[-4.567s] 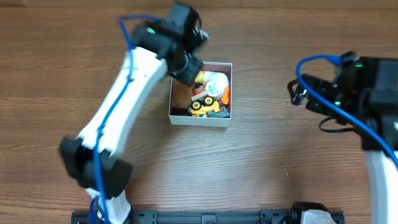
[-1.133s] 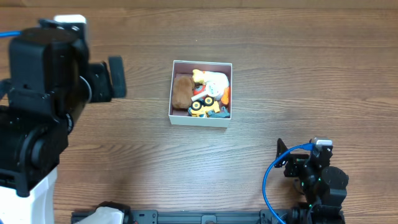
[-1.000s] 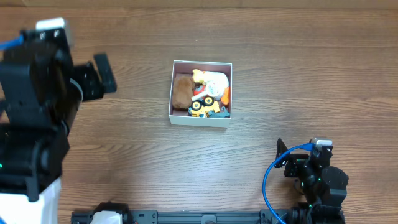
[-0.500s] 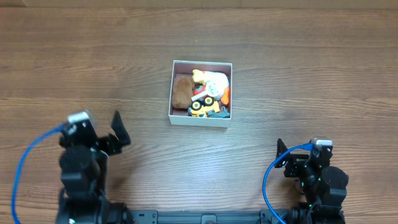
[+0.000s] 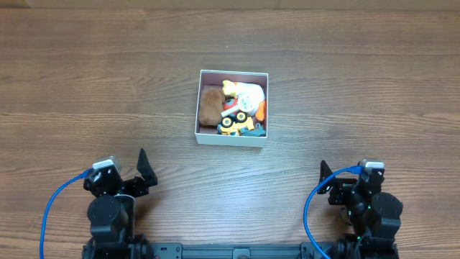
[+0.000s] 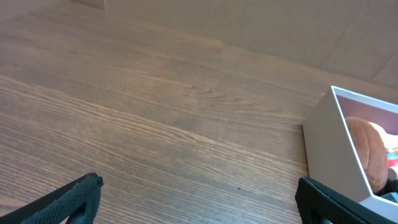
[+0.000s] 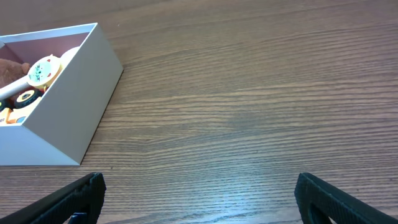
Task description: Pack container
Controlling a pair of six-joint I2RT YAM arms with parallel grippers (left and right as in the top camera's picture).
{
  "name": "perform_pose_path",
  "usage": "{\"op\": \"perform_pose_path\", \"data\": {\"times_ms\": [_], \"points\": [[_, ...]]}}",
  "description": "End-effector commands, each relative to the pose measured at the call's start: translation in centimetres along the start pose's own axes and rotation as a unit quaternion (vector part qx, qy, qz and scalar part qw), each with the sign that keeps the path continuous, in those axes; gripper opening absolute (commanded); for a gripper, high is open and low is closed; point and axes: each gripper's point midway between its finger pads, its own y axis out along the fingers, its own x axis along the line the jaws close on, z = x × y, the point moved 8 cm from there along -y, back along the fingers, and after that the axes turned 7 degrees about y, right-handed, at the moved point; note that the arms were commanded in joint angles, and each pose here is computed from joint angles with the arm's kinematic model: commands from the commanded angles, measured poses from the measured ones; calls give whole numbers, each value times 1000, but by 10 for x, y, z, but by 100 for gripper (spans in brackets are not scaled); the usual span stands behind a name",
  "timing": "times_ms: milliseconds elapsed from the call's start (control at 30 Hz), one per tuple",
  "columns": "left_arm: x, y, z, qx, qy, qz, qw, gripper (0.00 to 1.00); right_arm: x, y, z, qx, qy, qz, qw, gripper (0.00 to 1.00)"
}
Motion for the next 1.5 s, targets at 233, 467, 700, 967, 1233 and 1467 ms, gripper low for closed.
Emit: {"op": "perform_pose_path", "data": {"times_ms": [233,467,700,967,1233,1467], "points": [[2,4,21,40,-38,-4,998,100,-2,2,5,6,1,4,1000,100],[2,4,21,40,-38,-4,998,100,-2,2,5,6,1,4,1000,100],[2,4,21,40,-38,-4,998,100,-2,2,5,6,1,4,1000,100],[2,4,21,40,-38,-5,998,100,-2,2,5,6,1,4,1000,100],[2,4,21,40,-38,-4,998,100,-2,2,5,6,1,4,1000,100],[2,4,21,40,-38,-4,998,100,-2,2,5,6,1,4,1000,100]]}}
